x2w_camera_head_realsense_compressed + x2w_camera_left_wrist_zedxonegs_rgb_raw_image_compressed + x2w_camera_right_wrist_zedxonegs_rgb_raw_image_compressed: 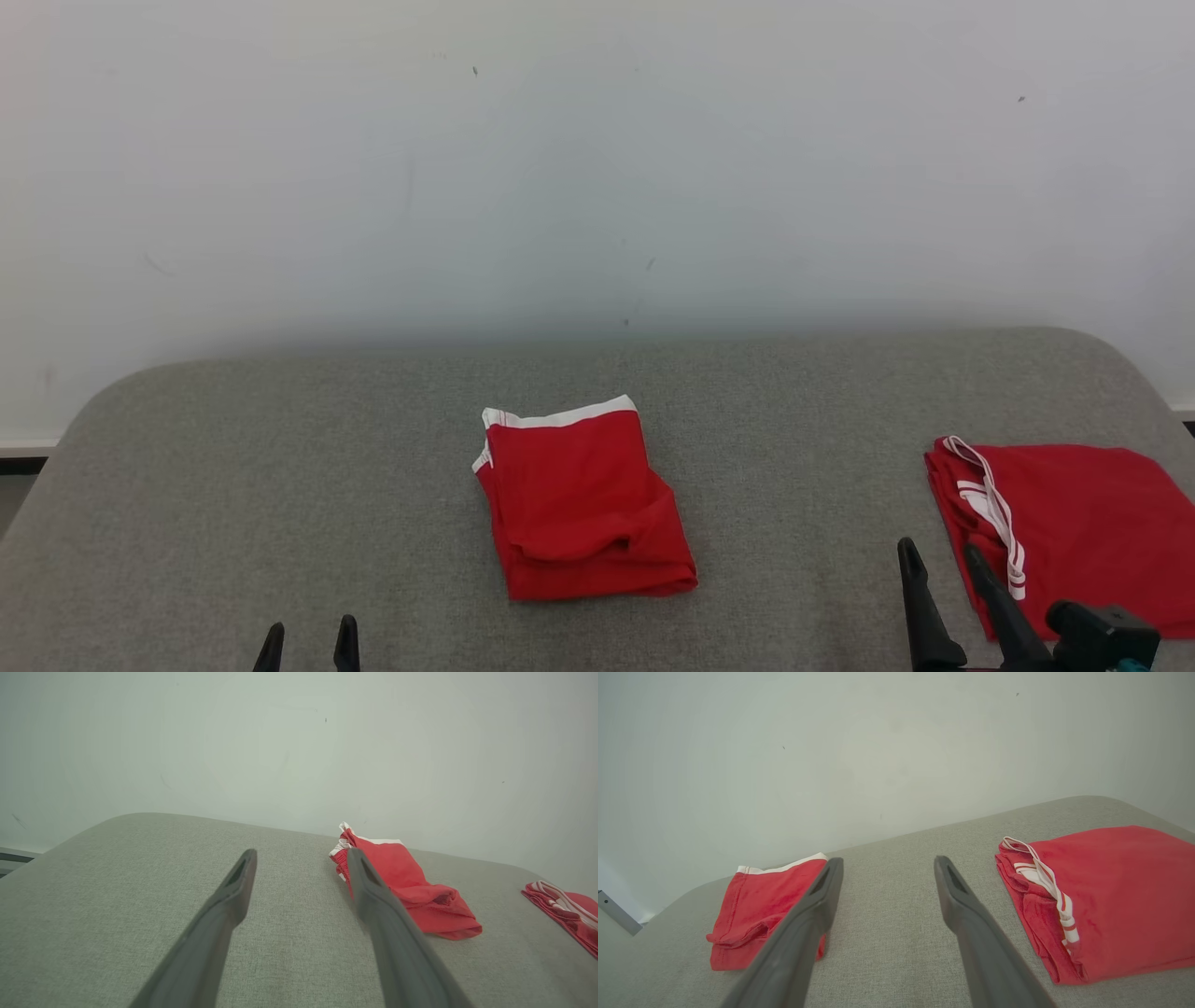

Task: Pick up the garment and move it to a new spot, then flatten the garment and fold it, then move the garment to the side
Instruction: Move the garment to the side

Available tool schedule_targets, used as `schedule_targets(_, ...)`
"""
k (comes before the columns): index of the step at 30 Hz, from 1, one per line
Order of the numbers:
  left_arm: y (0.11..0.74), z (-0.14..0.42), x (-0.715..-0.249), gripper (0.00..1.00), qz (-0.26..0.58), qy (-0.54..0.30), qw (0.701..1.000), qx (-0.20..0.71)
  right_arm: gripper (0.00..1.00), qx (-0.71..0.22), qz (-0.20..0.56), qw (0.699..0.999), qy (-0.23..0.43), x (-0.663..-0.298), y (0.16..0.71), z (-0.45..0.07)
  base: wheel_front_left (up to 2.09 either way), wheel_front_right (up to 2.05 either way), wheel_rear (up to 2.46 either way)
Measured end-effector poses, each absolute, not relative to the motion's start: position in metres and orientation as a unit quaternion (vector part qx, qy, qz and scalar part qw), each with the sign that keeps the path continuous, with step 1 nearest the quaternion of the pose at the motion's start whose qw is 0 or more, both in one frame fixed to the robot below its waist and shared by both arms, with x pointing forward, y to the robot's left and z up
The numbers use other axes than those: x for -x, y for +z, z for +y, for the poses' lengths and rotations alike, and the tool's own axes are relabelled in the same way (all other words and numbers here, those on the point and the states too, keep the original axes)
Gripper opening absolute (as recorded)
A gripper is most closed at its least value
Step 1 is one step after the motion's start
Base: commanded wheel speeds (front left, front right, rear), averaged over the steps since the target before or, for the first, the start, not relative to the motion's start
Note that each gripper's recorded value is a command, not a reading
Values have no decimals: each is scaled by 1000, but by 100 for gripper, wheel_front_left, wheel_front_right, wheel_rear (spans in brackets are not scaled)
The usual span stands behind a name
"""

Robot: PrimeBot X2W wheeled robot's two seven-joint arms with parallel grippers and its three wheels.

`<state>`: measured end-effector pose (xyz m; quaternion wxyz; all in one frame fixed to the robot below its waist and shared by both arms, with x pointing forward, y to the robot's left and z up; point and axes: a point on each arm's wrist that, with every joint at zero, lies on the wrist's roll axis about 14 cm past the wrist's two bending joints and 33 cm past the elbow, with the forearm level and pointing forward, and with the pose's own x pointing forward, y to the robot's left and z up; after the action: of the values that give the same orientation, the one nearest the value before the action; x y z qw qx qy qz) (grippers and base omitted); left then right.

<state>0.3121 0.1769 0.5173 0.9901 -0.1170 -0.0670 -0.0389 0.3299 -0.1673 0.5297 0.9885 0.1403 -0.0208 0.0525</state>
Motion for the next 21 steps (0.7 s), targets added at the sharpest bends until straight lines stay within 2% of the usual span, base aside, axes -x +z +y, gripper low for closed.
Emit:
schedule_targets(8,515,177,-313,100,-63,-38,990,119,100,-146,0,988,54,-335,522,-166,0,0,0)
schedule_targets(13,513,166,-313,100,-57,-58,990,116,100,-152,70,982,83,-359,518,-150,0,0,0)
schedule_targets(14,513,164,-312,100,-57,-62,990,116,100,-132,118,978,107,-372,516,-136,0,0,0)
schedule_targets(17,514,161,-312,100,-58,-67,989,117,100,-121,188,965,134,-389,512,-120,0,0,0)
schedule_targets(21,511,159,-307,100,-54,-69,989,120,100,-79,249,956,136,-418,515,-113,0,0,0)
